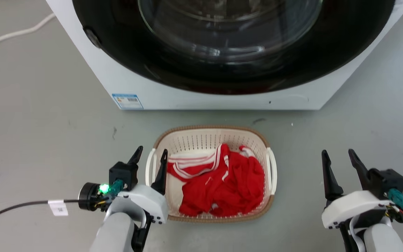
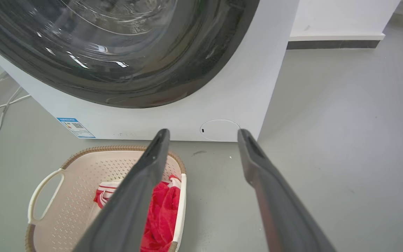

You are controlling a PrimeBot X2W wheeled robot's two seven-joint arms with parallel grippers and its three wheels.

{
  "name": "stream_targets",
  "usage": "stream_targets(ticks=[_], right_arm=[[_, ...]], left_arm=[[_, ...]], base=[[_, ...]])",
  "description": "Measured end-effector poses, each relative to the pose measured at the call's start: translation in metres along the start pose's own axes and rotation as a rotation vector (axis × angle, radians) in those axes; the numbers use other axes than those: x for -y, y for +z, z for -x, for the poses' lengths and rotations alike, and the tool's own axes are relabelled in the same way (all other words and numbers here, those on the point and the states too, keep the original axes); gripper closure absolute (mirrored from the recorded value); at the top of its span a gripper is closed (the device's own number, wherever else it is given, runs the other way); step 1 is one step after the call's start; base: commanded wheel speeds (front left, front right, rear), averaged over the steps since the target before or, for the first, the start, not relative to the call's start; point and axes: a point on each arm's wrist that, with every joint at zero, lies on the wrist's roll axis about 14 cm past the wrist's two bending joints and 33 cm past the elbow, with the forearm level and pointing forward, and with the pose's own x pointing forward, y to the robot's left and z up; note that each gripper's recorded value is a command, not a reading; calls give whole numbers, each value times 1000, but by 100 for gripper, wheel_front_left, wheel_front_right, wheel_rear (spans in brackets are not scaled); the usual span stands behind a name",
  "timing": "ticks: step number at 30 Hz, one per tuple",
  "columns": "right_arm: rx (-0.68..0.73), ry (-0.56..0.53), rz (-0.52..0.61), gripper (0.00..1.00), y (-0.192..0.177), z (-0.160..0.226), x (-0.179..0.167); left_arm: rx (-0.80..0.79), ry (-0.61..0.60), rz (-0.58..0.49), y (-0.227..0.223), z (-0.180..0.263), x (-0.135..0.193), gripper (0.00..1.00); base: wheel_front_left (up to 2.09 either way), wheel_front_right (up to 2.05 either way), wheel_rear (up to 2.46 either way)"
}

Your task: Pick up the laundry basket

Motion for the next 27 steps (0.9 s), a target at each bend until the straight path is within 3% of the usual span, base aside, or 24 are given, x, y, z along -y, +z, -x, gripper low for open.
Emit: stream_targets(ticks=[19,27], right_arm=[[-383,79,-48,0,-142,-78,-17],[-553,120,-59,0,-194,-94,-27]], left_arm=[[-468,34,61,-154,-68,-53,0],[-620,21,112,-199,-82,-56,0]], base=[[0,0,0],[0,0,0]])
